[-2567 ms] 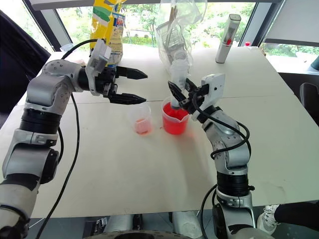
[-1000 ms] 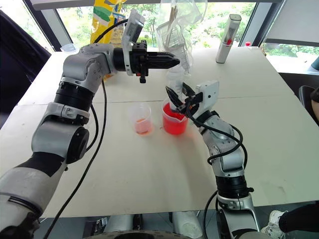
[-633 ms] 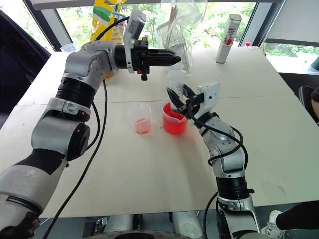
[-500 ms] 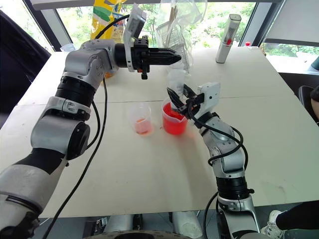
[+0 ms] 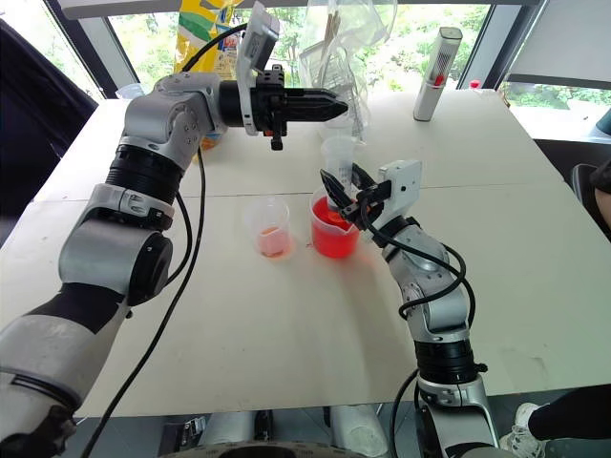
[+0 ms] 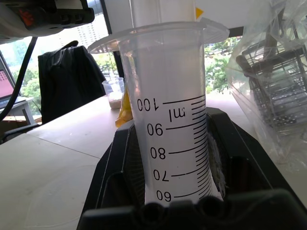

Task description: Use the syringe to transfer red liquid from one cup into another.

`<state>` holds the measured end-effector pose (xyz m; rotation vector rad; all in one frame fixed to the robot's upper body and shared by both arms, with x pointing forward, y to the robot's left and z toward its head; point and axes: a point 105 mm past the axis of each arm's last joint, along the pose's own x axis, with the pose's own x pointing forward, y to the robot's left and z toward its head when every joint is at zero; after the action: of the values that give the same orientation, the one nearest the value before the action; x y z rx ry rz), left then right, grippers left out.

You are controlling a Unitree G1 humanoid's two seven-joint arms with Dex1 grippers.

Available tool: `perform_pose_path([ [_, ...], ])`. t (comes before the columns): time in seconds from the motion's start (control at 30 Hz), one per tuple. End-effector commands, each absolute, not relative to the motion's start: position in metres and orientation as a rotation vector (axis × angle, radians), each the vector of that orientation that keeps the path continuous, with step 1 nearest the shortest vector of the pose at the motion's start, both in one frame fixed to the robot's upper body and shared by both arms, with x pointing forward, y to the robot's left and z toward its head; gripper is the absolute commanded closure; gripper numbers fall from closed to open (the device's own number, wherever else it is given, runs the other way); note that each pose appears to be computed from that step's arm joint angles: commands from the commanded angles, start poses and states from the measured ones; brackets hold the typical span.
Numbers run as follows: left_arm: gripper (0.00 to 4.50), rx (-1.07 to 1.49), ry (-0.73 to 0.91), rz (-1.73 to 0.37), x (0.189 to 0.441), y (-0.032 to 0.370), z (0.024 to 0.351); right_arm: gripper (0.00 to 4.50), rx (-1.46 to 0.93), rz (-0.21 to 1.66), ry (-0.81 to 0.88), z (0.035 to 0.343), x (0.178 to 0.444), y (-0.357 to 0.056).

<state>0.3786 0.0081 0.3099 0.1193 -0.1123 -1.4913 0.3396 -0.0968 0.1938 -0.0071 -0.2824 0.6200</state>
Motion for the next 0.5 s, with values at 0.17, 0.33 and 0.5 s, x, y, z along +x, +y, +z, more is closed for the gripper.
perform_pose_path([
  [0.17,4.07,0.175,-0.341,-1.485,0.363,0.011,0.359,3.11,-0.035,0.697,-0.262,0.192,0.332,-0.081],
  [0.33,1.74,0.187,-0.318,-1.458,0.368,0.014,0.349,3.11,-0.051,0.685,-0.296,0.204,0.330,-0.085],
  [0.5,0.10,0.161,-0.345,-1.418,0.373,0.024,0.353,3.11,-0.055,0.678,-0.320,0.214,0.330,-0.087],
])
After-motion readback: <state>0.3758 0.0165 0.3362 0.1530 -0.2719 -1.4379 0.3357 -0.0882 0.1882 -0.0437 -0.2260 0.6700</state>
